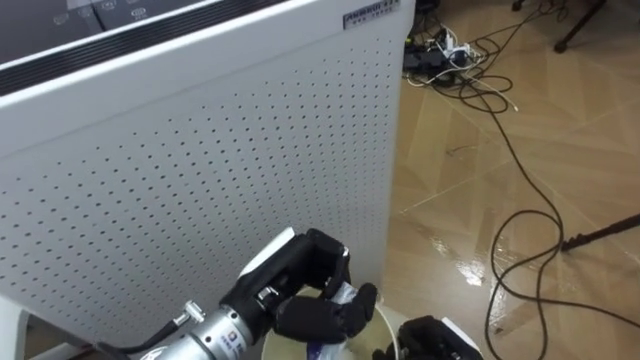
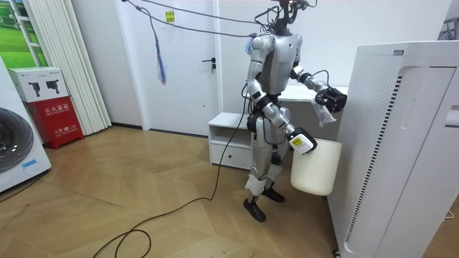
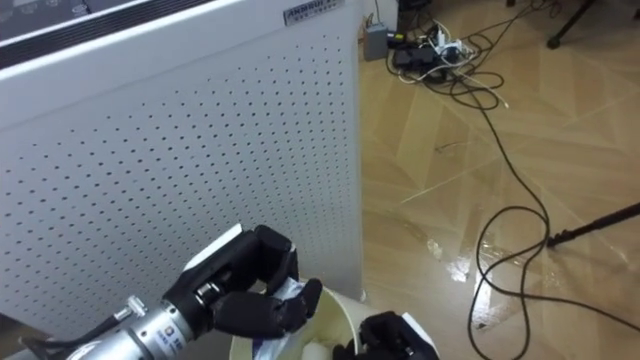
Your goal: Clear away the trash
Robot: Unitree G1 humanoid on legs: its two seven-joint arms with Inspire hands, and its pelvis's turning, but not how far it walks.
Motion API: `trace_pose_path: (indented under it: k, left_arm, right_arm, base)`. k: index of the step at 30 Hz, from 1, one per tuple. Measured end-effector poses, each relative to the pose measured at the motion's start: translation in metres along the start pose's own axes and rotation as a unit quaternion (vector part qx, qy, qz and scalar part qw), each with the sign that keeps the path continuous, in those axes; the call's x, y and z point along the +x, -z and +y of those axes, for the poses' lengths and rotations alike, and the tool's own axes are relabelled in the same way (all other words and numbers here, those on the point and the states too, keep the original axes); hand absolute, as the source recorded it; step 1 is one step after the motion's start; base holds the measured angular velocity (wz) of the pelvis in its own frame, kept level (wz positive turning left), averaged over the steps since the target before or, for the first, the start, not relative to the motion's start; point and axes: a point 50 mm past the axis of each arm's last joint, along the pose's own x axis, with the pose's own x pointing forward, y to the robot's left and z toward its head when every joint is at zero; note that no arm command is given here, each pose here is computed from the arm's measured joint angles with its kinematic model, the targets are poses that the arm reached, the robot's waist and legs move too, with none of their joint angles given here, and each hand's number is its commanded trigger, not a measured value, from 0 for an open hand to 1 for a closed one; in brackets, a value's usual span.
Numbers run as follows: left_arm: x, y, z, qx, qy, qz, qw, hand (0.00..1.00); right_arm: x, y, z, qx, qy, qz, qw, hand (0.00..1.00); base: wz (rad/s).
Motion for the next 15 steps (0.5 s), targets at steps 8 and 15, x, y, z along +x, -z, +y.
trace_pose_path:
  k: [8,15]
  left_arm:
    - [0.001,0.008,-0.004,-0.006,0.004,0.013,1.0,0.0]
    - [-0.001,0.019,-0.006,-0.013,0.006,0.036,0.999,0.0]
  right_arm:
    - [0.0,0.002,0.004,-0.004,-0.016,0.005,1.0,1.0]
    - [0.0,0.009,0.004,-0.002,-0.018,0.019,1.0,1.0]
  base:
    - [0.0]
    - [0.0]
